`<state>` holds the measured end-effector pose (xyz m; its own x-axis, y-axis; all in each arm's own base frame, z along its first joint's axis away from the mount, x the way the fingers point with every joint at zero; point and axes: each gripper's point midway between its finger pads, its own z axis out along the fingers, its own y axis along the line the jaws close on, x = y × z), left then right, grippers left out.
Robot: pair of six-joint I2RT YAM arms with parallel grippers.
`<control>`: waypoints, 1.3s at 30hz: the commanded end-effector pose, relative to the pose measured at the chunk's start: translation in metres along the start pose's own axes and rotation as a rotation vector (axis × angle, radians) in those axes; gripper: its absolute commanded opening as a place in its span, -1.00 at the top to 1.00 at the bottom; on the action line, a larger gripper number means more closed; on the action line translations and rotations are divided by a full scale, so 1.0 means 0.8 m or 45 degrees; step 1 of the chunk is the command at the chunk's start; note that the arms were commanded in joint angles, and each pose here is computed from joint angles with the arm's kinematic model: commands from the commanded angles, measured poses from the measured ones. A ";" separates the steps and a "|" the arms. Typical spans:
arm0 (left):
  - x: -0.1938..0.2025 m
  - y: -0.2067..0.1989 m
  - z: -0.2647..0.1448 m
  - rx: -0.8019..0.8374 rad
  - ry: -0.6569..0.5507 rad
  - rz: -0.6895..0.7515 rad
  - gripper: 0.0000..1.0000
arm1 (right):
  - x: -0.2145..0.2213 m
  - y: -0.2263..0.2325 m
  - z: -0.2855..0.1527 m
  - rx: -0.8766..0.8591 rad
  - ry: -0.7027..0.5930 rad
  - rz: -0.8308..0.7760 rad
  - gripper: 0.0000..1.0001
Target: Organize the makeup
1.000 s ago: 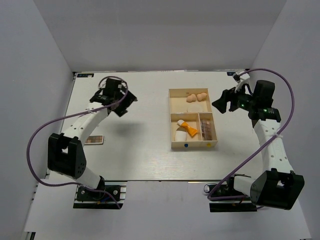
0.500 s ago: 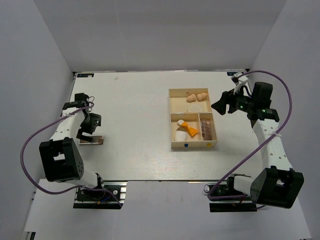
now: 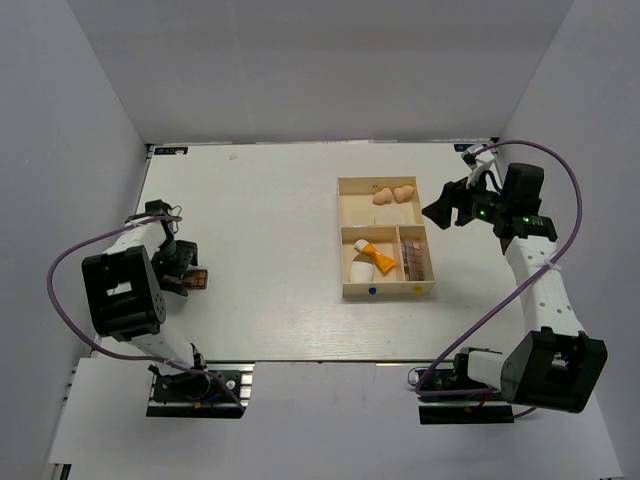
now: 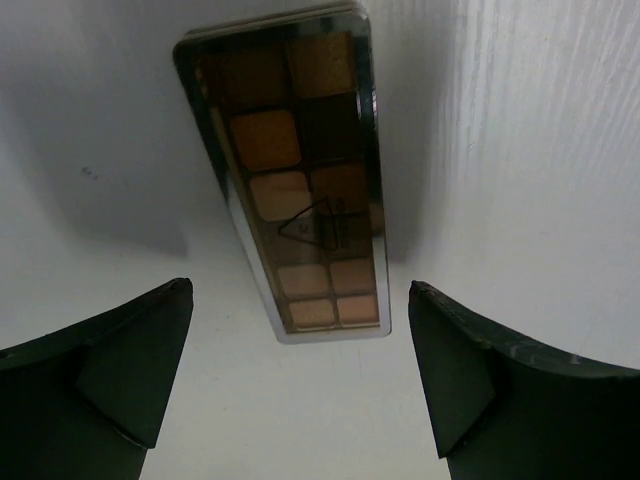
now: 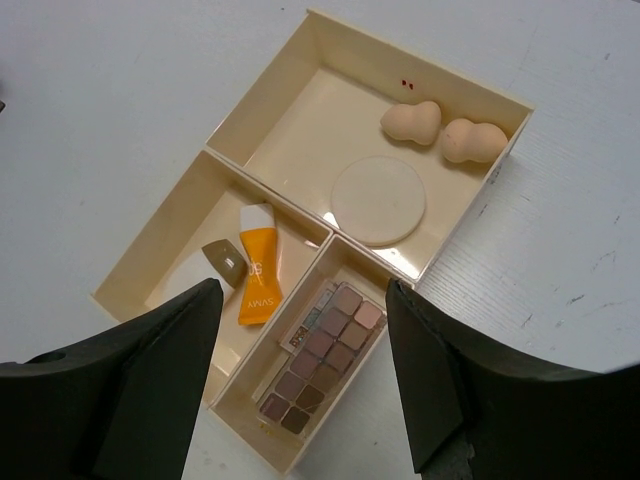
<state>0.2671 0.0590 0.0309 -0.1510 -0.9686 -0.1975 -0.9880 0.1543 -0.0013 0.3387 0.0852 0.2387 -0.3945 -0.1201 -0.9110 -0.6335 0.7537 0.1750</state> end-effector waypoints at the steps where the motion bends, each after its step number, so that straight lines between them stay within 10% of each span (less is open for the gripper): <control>1: -0.007 -0.015 0.009 0.060 -0.012 -0.018 -0.96 | -0.012 -0.003 0.001 -0.004 -0.027 -0.041 -0.45; 10: 0.009 -0.003 0.043 0.006 0.033 -0.014 -0.84 | -0.015 -0.006 0.002 0.000 -0.018 -0.033 -0.45; 18: 0.024 -0.006 0.030 0.113 0.050 0.035 0.27 | -0.015 -0.004 0.001 -0.002 -0.020 -0.032 -0.44; 22: 0.072 -0.065 -0.019 0.526 0.216 0.209 0.83 | -0.012 -0.003 0.001 -0.009 -0.016 -0.022 -0.44; 39: 0.411 -0.226 -0.278 1.466 0.515 1.265 1.00 | -0.016 -0.002 -0.010 0.041 -0.038 -0.029 0.02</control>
<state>0.3872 -0.2848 0.1454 -0.8650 -0.4499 -0.2222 -0.1495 0.6539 -0.7417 0.3414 0.0836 0.2319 -0.4225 -0.1123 -0.8994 -0.6189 0.7607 0.1957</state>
